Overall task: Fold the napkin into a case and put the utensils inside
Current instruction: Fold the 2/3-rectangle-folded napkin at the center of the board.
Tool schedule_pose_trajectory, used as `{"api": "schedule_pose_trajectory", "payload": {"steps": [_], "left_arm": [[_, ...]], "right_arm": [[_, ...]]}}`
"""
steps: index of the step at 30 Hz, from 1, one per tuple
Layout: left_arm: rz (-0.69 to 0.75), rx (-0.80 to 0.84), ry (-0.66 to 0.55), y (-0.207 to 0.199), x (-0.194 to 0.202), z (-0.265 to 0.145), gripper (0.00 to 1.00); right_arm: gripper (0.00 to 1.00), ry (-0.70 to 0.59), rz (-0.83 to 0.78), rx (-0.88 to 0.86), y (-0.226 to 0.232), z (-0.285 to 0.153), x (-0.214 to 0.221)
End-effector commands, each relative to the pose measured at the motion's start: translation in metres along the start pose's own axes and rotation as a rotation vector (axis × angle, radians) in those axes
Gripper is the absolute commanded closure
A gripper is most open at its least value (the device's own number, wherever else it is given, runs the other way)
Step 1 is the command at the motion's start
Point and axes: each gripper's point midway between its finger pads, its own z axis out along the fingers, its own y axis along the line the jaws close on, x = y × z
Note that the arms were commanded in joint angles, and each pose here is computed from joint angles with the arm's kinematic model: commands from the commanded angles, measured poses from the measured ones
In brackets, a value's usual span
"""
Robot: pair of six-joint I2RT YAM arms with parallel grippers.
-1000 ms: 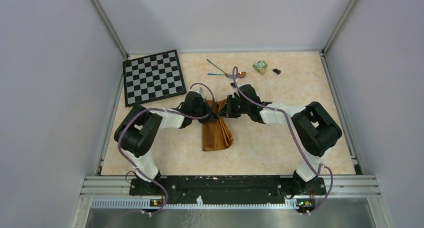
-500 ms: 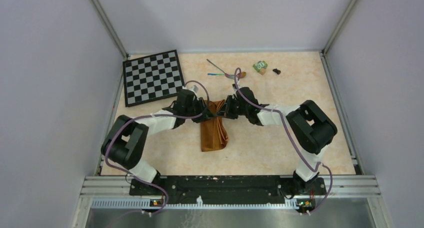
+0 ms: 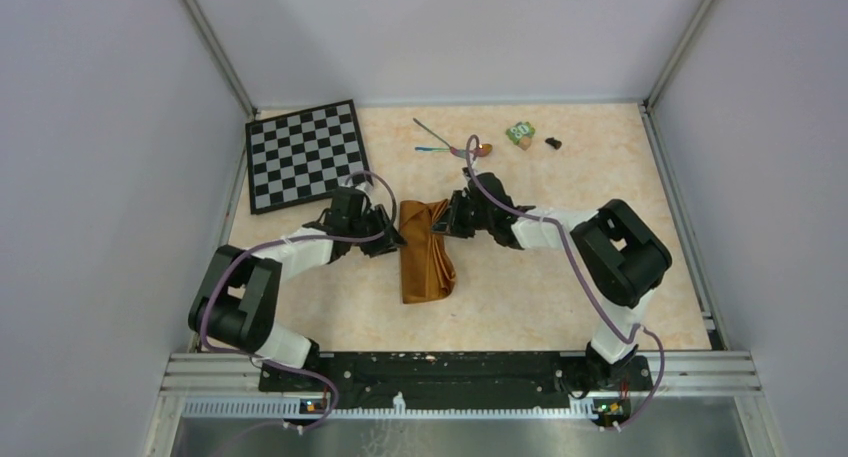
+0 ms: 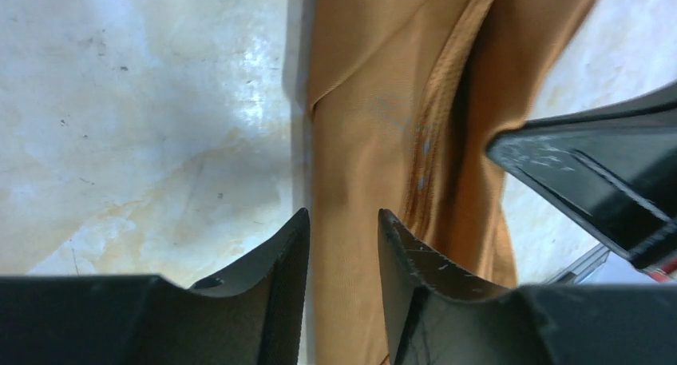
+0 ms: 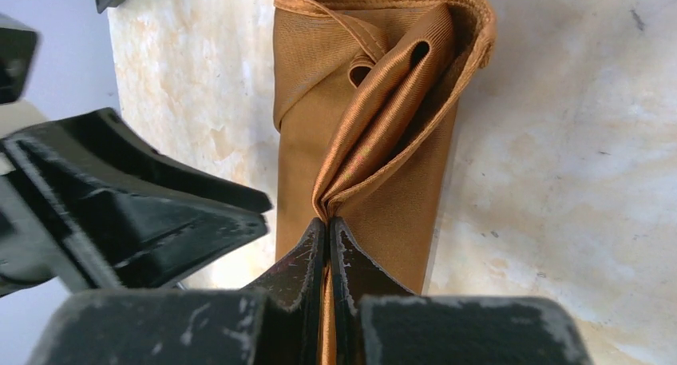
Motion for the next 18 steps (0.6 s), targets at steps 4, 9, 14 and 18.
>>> {"api": "schedule_pose_trajectory", "payload": {"steps": [4, 9, 14, 18], "left_arm": [[0.028, -0.008, 0.054, 0.017, 0.013, 0.021, 0.73], [0.028, -0.024, 0.061, 0.024, 0.016, 0.027, 0.83], [0.039, -0.042, 0.059, 0.029, 0.016, 0.029, 0.88], [0.042, -0.044, 0.062, 0.030, 0.017, 0.029, 0.89]], "right_arm": [[1.00, -0.012, -0.032, -0.018, 0.026, 0.009, -0.004], [1.00, 0.007, -0.042, -0.021, 0.036, 0.019, 0.003], [1.00, 0.033, -0.053, -0.020, 0.044, 0.034, 0.014], [1.00, 0.049, -0.049, -0.021, 0.047, 0.045, 0.021]]}}
